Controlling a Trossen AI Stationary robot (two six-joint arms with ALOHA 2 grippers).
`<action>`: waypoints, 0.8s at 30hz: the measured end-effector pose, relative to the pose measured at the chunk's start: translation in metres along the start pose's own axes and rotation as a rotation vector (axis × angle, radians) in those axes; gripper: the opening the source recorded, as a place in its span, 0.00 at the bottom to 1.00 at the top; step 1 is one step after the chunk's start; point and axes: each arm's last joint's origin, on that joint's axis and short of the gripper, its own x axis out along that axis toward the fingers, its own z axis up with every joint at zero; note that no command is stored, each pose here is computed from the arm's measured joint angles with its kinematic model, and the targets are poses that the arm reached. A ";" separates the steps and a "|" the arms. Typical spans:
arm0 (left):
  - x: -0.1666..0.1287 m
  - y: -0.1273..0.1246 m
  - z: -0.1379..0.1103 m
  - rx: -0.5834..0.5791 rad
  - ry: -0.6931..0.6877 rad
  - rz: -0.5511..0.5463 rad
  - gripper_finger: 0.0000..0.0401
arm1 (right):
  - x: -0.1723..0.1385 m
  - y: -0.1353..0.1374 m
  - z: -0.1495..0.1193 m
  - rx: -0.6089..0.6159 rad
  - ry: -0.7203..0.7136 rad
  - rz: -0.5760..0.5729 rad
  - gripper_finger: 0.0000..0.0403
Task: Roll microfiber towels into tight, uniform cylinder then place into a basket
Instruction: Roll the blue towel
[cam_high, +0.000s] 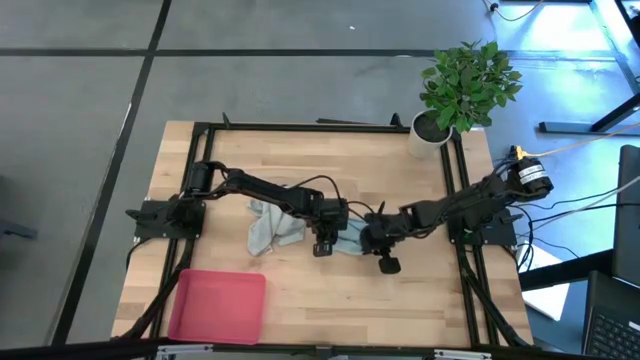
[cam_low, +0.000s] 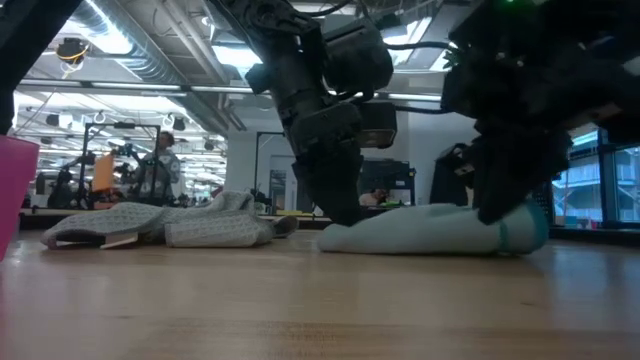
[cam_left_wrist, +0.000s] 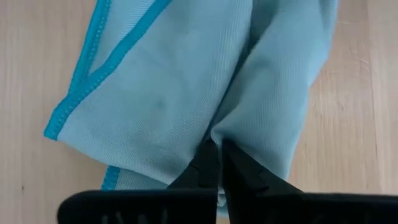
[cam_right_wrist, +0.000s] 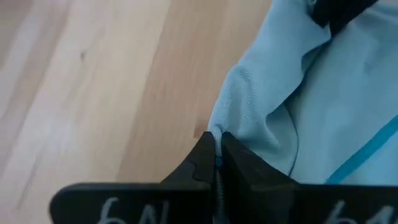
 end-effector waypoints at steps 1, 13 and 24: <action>0.000 0.000 0.000 -0.001 0.001 -0.001 0.00 | -0.001 -0.001 0.003 0.005 0.001 -0.003 0.03; 0.000 0.000 0.000 0.022 0.001 -0.004 0.00 | -0.015 -0.021 0.019 0.232 0.073 -0.071 0.03; 0.000 -0.001 0.002 0.029 -0.017 -0.007 0.00 | -0.017 -0.020 0.008 0.271 0.191 0.061 0.03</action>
